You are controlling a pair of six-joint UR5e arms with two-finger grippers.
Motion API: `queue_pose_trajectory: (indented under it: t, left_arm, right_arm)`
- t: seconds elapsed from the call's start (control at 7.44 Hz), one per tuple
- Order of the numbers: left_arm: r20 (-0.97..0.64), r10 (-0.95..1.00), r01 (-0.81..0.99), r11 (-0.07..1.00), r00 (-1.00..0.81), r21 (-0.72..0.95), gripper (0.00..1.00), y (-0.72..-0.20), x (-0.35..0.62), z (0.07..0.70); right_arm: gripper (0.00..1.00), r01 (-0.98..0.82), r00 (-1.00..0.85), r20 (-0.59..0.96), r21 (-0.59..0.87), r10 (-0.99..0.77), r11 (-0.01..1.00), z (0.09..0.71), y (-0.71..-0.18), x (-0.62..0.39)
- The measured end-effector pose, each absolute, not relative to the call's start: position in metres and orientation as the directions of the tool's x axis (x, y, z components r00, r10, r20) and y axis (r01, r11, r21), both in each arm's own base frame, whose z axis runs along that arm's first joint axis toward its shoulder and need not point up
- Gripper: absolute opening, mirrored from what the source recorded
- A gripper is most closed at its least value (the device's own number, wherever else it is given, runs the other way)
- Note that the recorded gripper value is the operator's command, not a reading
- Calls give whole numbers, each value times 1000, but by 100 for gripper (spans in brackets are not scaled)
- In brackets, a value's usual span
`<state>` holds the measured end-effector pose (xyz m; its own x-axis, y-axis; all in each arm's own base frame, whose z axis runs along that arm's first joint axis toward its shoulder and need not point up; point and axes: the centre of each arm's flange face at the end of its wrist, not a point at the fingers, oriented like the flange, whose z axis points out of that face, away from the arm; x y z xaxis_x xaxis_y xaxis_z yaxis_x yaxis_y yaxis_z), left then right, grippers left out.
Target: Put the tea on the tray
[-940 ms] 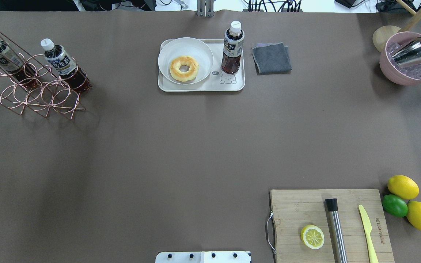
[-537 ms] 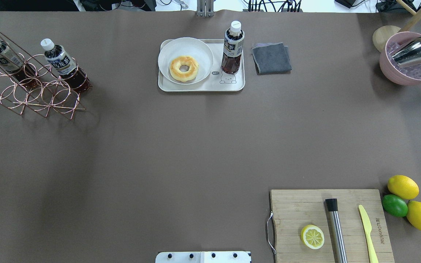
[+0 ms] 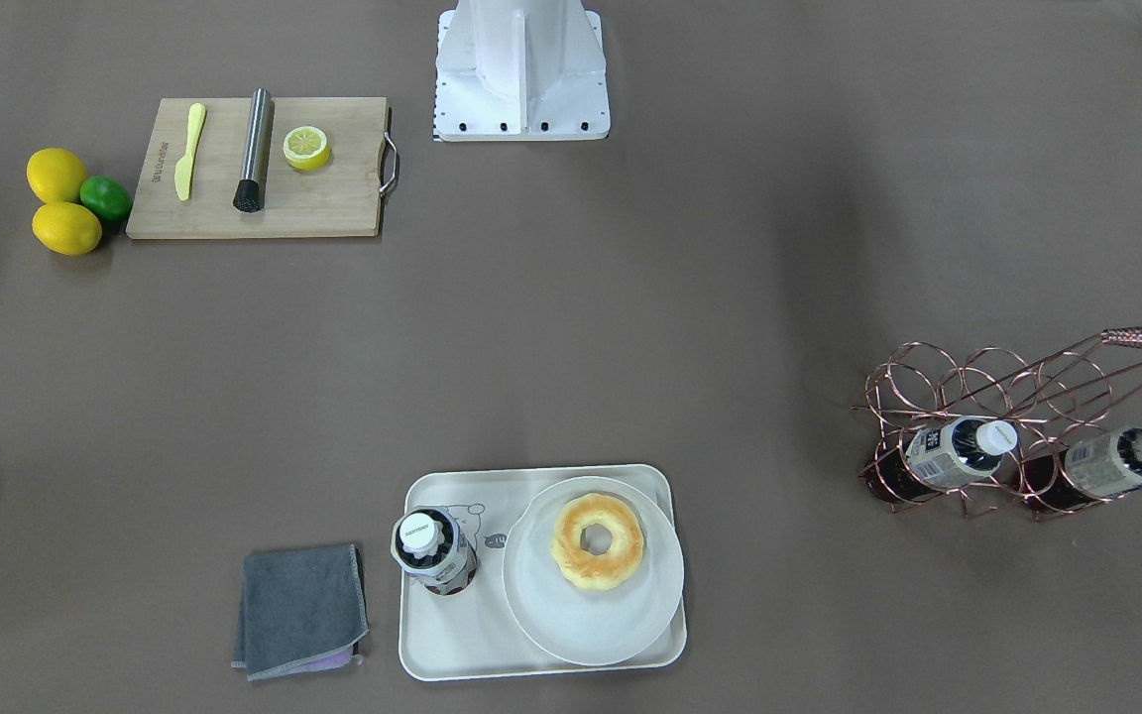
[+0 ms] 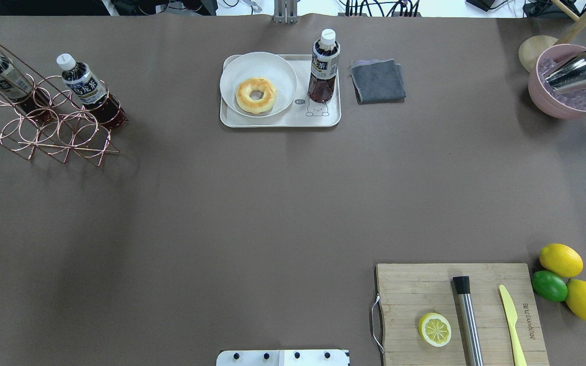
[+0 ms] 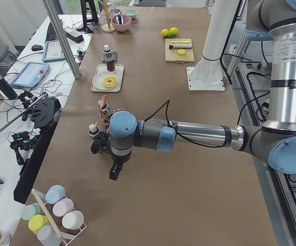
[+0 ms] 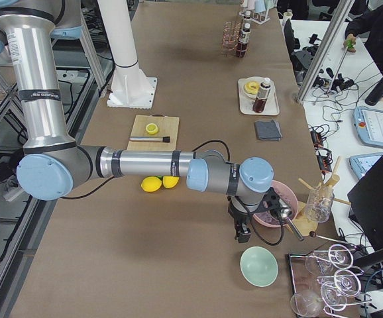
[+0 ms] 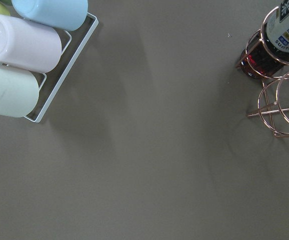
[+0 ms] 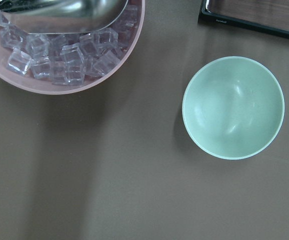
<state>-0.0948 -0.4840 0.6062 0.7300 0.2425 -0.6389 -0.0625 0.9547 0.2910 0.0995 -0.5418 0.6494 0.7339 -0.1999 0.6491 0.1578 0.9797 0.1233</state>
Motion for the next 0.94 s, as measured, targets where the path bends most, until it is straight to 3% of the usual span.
queue_pose_trajectory:
  t: [0.94]
  left_arm:
    - [-638, 244, -65, 955, 730, 291, 98, -484, -95, 607]
  right_arm:
    - [100, 154, 729, 657, 118, -194, 981, 653, -538, 99]
